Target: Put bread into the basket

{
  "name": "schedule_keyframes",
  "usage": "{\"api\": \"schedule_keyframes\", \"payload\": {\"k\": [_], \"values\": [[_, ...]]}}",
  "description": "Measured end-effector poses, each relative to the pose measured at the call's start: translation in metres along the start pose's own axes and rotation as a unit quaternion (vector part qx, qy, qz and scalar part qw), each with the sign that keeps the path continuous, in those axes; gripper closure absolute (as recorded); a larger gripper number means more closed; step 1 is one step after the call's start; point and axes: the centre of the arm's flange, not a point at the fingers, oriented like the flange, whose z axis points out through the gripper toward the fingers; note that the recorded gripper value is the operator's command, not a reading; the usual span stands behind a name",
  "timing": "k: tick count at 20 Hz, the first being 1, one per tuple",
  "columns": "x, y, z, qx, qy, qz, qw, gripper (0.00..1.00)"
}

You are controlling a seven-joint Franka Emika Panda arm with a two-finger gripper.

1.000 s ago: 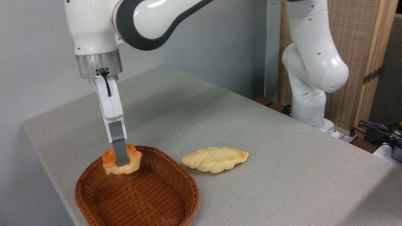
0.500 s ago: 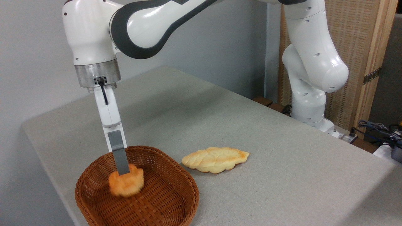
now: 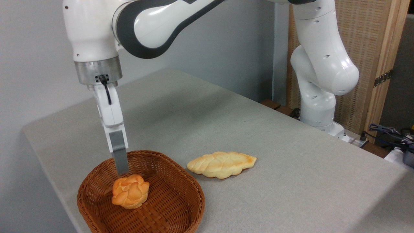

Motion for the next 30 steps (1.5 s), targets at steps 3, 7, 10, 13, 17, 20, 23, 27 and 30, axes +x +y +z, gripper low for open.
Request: {"api": "schedule_keyframes", "payload": {"k": [3,7,10,13,17,20,23,27,30], "values": [[-0.024,-0.009,-0.034,-0.013,0.024,-0.053,0.9982,0.0],[-0.073,-0.011,-0.08,-0.056,0.031,-0.095,0.9934,0.0],[-0.104,-0.006,-0.104,-0.089,0.025,-0.111,0.9895,0.0],[-0.109,0.012,-0.116,-0.115,0.008,-0.101,0.9881,0.0],[-0.094,0.03,-0.106,-0.129,-0.002,-0.081,0.9884,0.0],[-0.1,0.026,-0.104,-0.122,-0.013,-0.081,0.9891,0.0],[-0.107,0.021,-0.103,-0.121,-0.013,-0.082,0.9892,0.0],[-0.108,0.02,-0.103,-0.12,-0.014,-0.083,0.9891,0.0],[-0.109,0.019,-0.103,-0.12,-0.015,-0.085,0.9891,0.0]]}}
